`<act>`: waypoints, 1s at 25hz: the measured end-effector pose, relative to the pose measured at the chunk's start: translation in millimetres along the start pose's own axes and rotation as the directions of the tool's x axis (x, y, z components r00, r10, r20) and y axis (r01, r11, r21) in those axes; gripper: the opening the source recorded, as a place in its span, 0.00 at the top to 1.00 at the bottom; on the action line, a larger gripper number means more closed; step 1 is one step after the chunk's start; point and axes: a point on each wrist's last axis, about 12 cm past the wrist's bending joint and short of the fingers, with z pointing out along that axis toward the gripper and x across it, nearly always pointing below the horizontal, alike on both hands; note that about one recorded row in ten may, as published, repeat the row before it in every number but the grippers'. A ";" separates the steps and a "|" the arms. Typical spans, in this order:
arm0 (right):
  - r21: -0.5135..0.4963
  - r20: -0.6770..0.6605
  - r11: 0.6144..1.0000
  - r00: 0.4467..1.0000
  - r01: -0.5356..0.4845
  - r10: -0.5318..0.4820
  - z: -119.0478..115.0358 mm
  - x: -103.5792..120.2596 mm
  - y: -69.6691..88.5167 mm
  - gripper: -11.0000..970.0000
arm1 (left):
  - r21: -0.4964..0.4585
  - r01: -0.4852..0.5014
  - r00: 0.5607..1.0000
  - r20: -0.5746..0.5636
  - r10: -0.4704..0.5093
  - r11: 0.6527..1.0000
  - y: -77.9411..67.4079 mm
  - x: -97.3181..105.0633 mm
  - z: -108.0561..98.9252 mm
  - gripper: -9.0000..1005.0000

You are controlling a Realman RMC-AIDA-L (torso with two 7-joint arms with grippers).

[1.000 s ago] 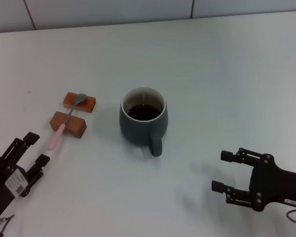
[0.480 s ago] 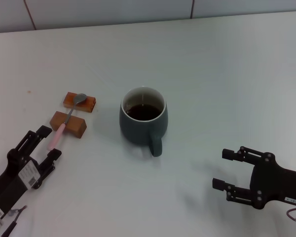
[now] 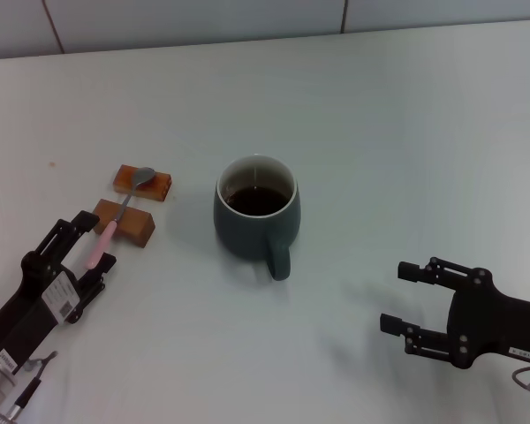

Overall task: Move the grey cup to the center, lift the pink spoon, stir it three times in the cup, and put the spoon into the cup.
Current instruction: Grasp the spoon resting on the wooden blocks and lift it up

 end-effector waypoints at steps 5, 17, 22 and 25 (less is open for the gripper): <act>-0.003 0.001 1.000 1.000 0.002 -0.002 1.5 -1.4 -1.5 0.23 | -0.003 -0.003 1.000 -0.004 0.003 1.000 -0.8 0.6 5.9 0.19; -0.001 -0.003 1.000 1.000 0.007 -0.007 1.1 -2.6 -3.6 0.23 | -0.003 -0.005 1.000 0.003 0.005 1.000 -1.6 1.7 12.6 0.19; -0.002 -0.002 1.000 1.000 0.007 -0.007 1.1 -2.7 -3.6 0.23 | -0.017 0.003 1.000 0.009 -0.003 1.000 0.6 2.8 13.3 0.23; -0.002 -0.002 1.000 1.000 0.006 -0.006 1.1 -2.7 -3.5 0.23 | -0.020 0.007 1.000 0.012 -0.006 1.000 1.0 2.8 13.6 0.28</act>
